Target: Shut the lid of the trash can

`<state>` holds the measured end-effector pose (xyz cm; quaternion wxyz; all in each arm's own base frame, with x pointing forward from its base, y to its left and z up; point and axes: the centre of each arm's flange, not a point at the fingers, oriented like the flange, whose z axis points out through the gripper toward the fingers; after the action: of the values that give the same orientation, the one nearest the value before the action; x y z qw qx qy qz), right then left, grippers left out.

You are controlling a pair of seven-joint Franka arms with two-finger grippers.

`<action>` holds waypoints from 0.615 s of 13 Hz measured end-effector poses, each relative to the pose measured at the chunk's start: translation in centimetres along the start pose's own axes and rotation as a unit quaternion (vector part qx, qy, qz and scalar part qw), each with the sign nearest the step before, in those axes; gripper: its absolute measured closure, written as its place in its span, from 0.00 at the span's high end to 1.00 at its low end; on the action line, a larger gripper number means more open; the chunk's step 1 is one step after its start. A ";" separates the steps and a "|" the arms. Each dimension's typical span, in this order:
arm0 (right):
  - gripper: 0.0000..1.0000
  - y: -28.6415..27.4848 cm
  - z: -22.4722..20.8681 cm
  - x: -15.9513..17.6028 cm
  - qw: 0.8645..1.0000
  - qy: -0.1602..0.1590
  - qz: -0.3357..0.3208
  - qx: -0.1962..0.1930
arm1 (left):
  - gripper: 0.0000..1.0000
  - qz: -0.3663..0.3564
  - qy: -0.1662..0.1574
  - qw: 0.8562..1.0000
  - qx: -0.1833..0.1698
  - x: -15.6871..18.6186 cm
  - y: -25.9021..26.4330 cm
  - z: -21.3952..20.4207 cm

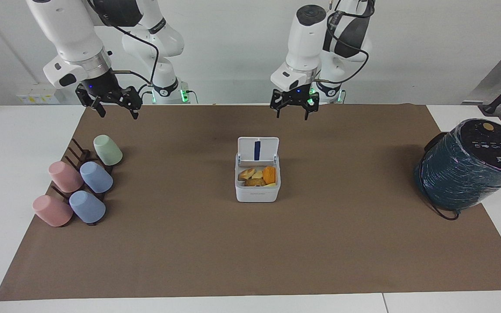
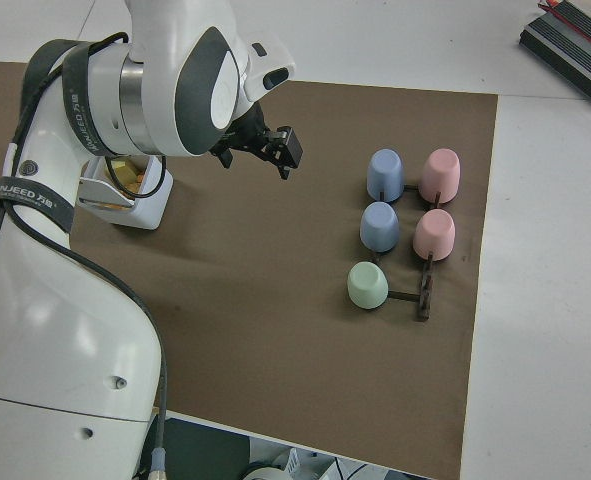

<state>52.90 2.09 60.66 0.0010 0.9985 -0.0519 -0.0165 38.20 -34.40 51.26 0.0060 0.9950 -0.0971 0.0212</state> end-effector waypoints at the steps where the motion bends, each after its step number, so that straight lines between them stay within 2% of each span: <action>1: 1.00 0.0 0.0 0.0 1.000 0.000 0.000 0.000 | 1.00 -0.005 0.003 1.000 -0.004 -1.6 2.6 0.4; 3: 1.00 0.0 0.0 0.0 1.000 0.000 0.000 0.000 | 1.00 -0.025 0.019 0.999 -0.020 -3.6 5.9 1.4; 6: 1.00 0.0 0.0 0.0 1.000 0.000 0.000 0.000 | 0.96 -0.046 0.047 0.997 -0.049 -1.8 6.5 4.0; 7: 1.00 0.0 0.0 0.0 1.000 0.000 0.000 0.000 | 0.87 -0.053 0.057 0.995 -0.058 -0.8 6.3 4.7; 8: 1.00 0.0 0.0 0.0 1.000 0.000 0.000 0.000 | 0.72 -0.062 0.067 0.993 -0.069 0.2 6.2 5.3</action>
<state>52.90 2.09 60.66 0.0010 0.9985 -0.0519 -0.0165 37.37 -40.56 46.01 0.0824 0.9926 -0.0361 0.0811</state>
